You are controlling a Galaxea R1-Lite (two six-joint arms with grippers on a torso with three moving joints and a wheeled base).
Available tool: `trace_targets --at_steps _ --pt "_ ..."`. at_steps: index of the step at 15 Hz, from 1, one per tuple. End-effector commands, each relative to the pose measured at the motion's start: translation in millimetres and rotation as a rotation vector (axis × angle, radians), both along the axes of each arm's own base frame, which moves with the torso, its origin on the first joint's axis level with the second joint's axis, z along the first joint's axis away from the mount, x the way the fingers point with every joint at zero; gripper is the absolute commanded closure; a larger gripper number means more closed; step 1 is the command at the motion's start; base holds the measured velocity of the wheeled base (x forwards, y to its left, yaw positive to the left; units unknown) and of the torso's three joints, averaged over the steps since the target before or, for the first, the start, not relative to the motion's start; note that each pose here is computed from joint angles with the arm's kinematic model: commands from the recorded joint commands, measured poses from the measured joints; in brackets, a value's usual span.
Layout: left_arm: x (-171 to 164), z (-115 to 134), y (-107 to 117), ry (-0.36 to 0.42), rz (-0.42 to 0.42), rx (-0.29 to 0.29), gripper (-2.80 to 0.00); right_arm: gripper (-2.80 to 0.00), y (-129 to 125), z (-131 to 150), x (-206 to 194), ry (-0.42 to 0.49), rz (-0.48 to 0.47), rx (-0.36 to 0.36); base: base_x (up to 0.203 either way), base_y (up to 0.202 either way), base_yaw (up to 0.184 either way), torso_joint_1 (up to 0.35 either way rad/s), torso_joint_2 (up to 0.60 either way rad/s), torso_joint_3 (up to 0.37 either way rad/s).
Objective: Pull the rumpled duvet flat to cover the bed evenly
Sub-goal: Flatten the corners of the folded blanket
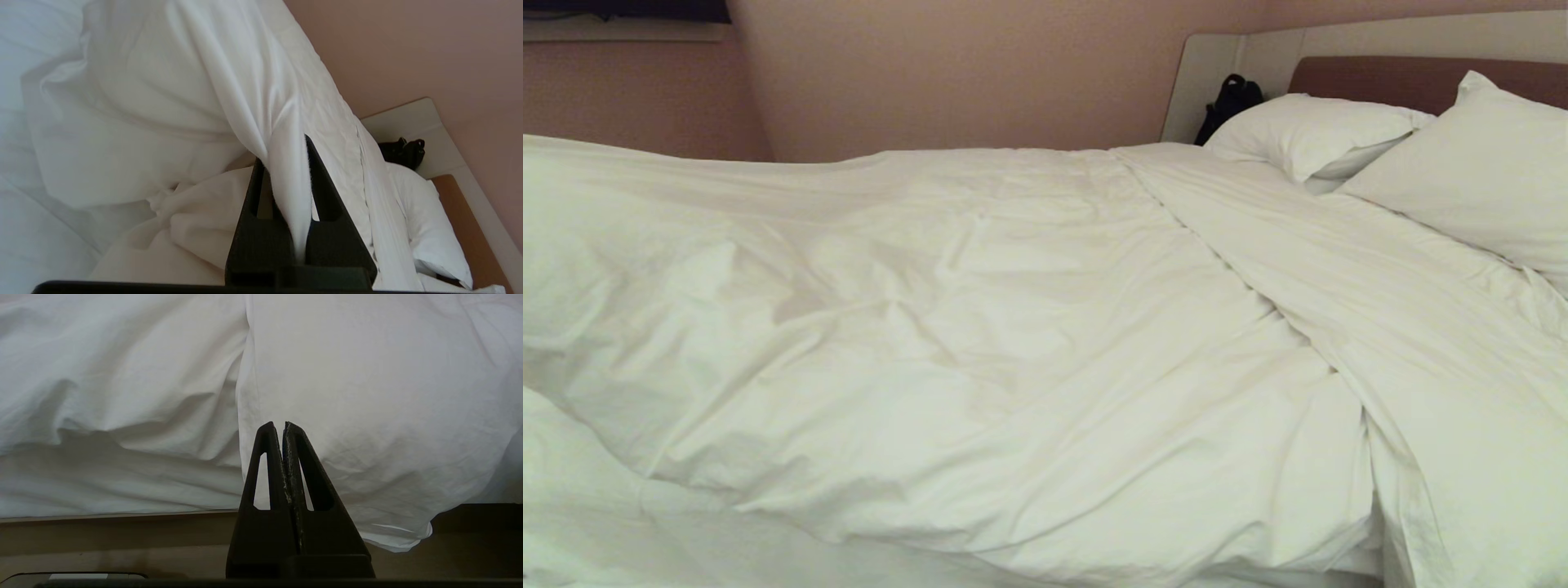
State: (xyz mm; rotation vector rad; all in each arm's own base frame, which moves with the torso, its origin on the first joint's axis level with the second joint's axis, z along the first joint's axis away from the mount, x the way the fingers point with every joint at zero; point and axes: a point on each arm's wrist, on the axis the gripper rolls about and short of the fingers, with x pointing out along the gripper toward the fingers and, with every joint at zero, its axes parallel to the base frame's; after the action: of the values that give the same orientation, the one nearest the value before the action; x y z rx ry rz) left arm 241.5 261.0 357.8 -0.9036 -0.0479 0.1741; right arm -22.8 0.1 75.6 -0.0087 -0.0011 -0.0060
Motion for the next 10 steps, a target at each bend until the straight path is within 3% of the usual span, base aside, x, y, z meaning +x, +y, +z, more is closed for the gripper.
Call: trace_targets --at_steps 1,3,10 --pt "-27 24 -11 -0.046 0.037 0.048 0.00 0.00 0 0 0 0.000 0.001 -0.001 0.000 0.000 0.000 0.000 0.00 0.000" --pt "-40 30 -15 -0.057 0.060 0.061 0.00 0.00 0 0 0 0.000 0.000 -0.001 0.000 0.000 0.000 0.000 0.00 0.000" --pt "-18 4 12 -0.012 0.044 0.013 0.00 0.00 0 0 0 0.000 0.000 -0.001 0.000 0.000 0.000 0.000 0.00 0.000"
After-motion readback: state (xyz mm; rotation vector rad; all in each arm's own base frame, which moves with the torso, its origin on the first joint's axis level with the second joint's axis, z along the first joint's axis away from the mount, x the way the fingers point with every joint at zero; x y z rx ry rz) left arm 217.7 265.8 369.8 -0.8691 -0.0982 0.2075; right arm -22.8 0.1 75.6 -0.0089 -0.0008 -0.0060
